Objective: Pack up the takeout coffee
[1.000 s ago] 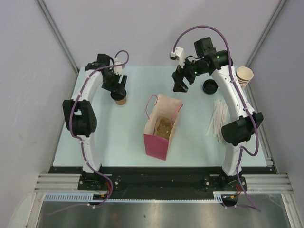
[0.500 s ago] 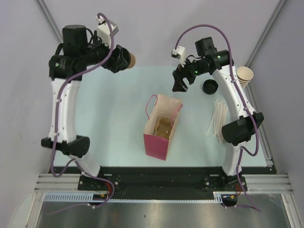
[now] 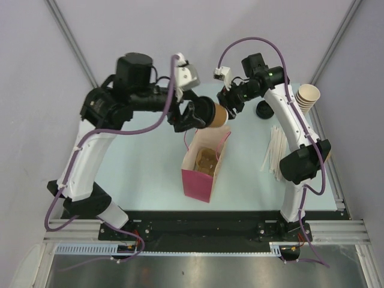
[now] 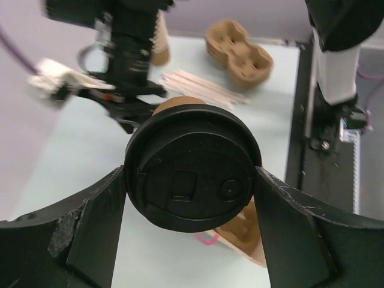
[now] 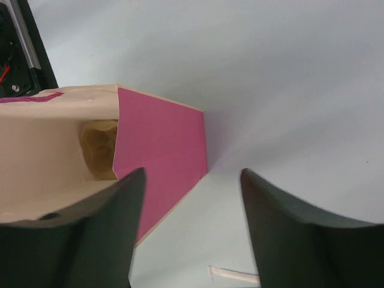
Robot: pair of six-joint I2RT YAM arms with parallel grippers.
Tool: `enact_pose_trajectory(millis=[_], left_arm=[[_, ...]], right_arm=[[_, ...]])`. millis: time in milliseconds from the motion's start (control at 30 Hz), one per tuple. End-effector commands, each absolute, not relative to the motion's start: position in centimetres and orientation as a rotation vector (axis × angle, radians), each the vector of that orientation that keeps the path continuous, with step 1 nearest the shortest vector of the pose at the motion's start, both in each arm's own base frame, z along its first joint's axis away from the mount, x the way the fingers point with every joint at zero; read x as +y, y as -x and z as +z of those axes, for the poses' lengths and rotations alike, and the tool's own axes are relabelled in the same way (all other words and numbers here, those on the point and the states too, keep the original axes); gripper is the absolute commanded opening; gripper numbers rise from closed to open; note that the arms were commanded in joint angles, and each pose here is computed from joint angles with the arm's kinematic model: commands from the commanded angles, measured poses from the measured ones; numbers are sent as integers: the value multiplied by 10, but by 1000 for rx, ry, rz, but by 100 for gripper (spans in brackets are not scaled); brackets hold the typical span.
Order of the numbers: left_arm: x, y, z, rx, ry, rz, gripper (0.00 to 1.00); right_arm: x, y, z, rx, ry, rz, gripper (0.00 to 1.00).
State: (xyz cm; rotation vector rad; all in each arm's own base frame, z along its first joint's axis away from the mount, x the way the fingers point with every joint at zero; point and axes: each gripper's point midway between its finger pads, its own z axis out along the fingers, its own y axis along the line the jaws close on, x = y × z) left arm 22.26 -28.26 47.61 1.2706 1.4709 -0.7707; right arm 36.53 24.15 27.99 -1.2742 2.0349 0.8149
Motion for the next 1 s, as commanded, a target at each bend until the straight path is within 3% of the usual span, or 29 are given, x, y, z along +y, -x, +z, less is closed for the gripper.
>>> enact_pose_trajectory(millis=[0,100,133,200,233,267,500,733,800,833,967], left_arm=[[-296,-221,427,1596,-1360,-768,28],[-298,-225,401,1676,-1370,-742,27],[-298,-225,396,1684,-1381,-732,27],[-297,-227,383,1719,-1389,-698,27],[-296,-229,379,1726,-1399,-680,27],[-294,-232,370,1747,-1404,-657,27],[-278,-255,345,1804,-1408,-482,26],[-278,-256,343,1783,-1432,-513,26],[-281,-250,343,1769,-1454,-552,26],[-281,-249,344,1765,-1456,-556,26],[-284,-243,339,1763,-1488,-582,26]], right_arm=[[244,-352,289,2040,1248,870,56],[245,-347,288,2051,1237,895,35],[245,-344,288,2059,1229,901,23],[245,-339,291,2055,1218,911,12],[246,-338,293,2055,1206,917,1],[246,-335,291,2063,1199,925,0],[241,-313,296,2091,1110,984,0],[228,-291,300,2096,1085,972,2],[226,-299,302,2101,1058,972,18],[227,-305,312,2076,1052,964,33],[226,-335,329,2040,1020,934,50]])
